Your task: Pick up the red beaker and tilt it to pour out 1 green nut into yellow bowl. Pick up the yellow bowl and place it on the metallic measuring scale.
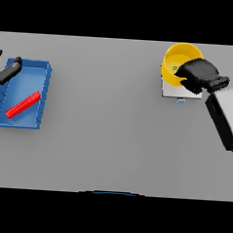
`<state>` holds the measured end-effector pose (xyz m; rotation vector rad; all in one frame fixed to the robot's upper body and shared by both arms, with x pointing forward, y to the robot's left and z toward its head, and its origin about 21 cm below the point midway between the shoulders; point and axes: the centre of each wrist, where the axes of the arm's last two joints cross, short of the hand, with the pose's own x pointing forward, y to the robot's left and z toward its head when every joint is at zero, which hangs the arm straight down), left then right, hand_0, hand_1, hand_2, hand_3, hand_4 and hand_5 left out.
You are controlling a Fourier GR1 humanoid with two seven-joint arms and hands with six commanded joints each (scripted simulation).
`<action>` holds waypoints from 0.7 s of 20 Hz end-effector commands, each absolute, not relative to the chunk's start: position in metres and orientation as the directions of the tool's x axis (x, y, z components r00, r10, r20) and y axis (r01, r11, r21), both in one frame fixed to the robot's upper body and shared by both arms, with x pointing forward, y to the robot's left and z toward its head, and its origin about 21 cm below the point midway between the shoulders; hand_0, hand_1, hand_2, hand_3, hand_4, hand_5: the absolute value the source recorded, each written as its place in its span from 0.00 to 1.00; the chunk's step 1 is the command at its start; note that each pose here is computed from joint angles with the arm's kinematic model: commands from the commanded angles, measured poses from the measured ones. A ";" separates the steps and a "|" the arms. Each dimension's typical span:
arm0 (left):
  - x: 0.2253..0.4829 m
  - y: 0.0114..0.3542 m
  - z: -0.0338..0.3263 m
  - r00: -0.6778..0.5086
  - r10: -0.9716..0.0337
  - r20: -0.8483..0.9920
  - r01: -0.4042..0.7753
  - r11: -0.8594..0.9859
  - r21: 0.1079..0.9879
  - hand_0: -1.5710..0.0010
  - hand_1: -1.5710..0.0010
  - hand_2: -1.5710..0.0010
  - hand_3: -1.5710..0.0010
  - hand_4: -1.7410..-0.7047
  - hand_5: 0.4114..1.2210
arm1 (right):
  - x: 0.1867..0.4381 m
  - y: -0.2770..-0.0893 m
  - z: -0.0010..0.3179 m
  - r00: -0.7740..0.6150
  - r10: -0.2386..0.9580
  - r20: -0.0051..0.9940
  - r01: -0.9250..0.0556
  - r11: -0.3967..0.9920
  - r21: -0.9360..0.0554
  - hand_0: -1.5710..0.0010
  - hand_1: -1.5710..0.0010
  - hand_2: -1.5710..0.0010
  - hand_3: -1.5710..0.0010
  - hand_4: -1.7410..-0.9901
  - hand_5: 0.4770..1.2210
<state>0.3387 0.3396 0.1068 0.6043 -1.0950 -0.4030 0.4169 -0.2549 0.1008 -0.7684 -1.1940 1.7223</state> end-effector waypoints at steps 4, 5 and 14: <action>0.340 0.341 0.106 0.415 -0.579 0.702 0.010 0.774 0.633 1.00 1.00 1.00 1.00 0.98 0.37 | 0.423 -0.269 0.086 -0.372 0.928 0.026 -0.363 -0.120 -0.924 0.00 0.00 0.08 0.16 0.00 1.00; 0.340 0.339 0.106 0.409 -0.582 0.702 0.015 0.774 0.633 1.00 1.00 1.00 1.00 0.98 0.37 | 0.424 -0.271 0.085 -0.364 0.931 0.034 -0.369 -0.111 -0.923 0.00 0.00 0.09 0.15 0.00 1.00; 0.342 0.337 0.104 0.420 -0.570 0.707 0.012 0.782 0.623 1.00 1.00 1.00 1.00 0.98 0.38 | 0.432 -0.271 0.074 -0.329 0.940 0.088 -0.437 -0.069 -0.897 0.15 0.07 0.09 0.24 0.00 1.00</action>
